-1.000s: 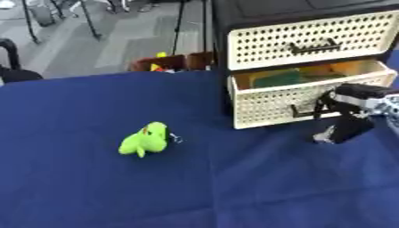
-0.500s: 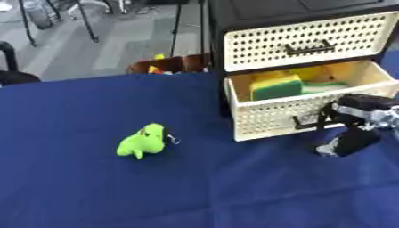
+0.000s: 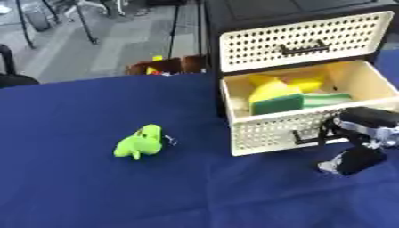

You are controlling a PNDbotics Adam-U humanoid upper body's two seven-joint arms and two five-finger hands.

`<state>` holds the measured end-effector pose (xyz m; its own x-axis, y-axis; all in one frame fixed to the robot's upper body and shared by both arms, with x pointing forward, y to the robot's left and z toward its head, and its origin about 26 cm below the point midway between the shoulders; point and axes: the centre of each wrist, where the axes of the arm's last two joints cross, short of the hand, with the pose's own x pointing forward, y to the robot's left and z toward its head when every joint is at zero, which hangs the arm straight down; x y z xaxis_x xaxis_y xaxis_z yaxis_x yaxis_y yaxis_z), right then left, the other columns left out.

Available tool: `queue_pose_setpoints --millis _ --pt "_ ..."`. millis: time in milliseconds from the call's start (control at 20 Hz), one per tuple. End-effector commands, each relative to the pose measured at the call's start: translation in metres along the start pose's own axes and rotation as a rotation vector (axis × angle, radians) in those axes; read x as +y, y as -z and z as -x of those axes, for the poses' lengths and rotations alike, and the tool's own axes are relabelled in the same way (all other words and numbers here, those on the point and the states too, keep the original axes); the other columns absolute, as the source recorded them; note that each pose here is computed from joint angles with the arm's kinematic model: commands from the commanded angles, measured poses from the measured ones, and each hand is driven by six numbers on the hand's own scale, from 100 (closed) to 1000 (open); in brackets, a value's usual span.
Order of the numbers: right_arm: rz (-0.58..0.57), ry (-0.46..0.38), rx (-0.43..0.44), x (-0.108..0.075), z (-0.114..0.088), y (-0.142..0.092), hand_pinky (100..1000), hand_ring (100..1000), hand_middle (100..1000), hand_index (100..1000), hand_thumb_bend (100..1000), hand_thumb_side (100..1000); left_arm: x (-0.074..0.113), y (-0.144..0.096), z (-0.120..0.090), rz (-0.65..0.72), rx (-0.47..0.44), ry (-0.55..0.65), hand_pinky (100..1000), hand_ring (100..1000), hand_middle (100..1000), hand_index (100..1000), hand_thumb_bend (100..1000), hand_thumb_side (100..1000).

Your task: Pick up objects from table and place into drawer.

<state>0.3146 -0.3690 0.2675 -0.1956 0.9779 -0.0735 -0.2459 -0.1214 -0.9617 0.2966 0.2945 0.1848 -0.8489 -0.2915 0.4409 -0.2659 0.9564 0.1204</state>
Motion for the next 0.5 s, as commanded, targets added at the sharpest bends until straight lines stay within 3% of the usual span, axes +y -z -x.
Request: queue_pose_setpoints --millis 50,500 --pt "0.035 -0.034 -0.003 -0.013 -0.007 -0.013 100 251 143 661 455 523 0.005 0.006 -0.005 -0.004 -0.027 0.012 541 747 738 868 131 963" --pt "0.038 -0.032 -0.013 -0.005 -0.019 -0.023 100 251 143 657 443 530 0.005 0.005 -0.005 -0.006 -0.024 0.012 541 748 738 868 130 963"
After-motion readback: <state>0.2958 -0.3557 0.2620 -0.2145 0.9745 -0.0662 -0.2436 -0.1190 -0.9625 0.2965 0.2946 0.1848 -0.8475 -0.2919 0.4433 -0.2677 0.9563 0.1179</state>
